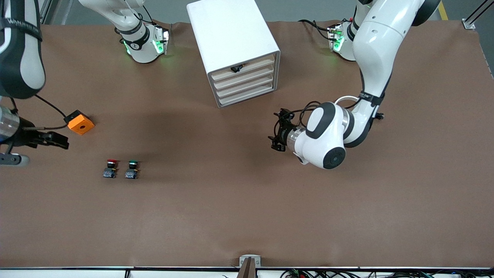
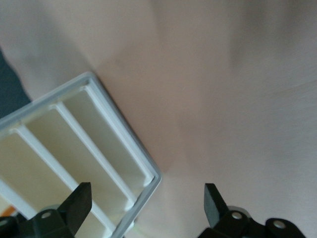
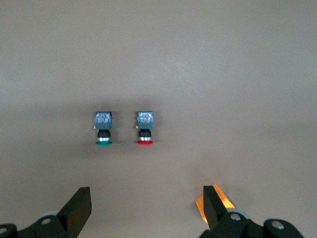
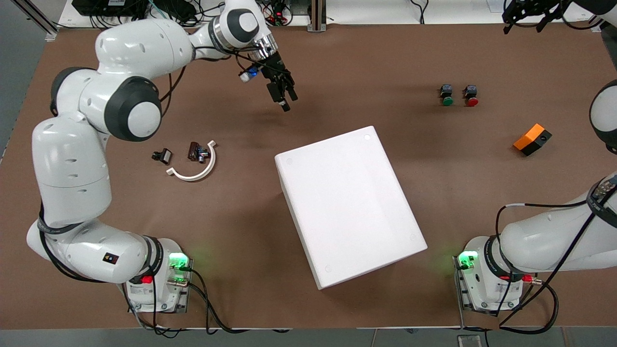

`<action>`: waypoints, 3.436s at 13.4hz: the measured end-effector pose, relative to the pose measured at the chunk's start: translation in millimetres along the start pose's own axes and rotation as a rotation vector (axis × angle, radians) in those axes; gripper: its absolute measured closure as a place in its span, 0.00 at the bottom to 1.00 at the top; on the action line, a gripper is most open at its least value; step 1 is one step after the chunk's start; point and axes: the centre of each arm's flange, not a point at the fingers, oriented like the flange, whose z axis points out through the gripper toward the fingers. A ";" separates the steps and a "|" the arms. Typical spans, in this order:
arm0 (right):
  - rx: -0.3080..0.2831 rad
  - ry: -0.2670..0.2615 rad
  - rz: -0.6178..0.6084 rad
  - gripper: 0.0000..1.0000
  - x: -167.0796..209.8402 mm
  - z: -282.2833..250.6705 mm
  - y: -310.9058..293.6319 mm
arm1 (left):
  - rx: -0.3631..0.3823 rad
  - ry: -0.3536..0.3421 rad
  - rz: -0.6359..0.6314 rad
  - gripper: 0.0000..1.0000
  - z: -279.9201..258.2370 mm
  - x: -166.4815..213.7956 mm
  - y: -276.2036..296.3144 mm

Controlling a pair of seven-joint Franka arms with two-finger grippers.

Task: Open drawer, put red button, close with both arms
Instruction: 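Grasp the drawer handle with the left gripper while the right gripper reaches the red button, then pull the drawer open with the left gripper while the right gripper grasps the button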

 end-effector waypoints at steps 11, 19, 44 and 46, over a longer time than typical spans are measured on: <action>-0.012 0.109 0.022 0.00 26.2 230.8 6.5 | 0.306 -0.004 -0.401 0.00 118.4 -26.7 -11.0; 0.017 0.080 0.009 0.00 24.3 272.4 -9.1 | 0.492 0.024 -0.440 0.00 157.4 -40.5 -34.7; 0.134 -0.149 0.256 0.59 -4.7 164.1 -96.9 | 0.646 0.020 -0.631 0.85 202.9 -45.8 -39.9; 0.132 -0.169 0.301 0.59 -15.5 131.5 -120.0 | 0.641 0.016 -0.633 0.85 199.9 -44.5 -38.0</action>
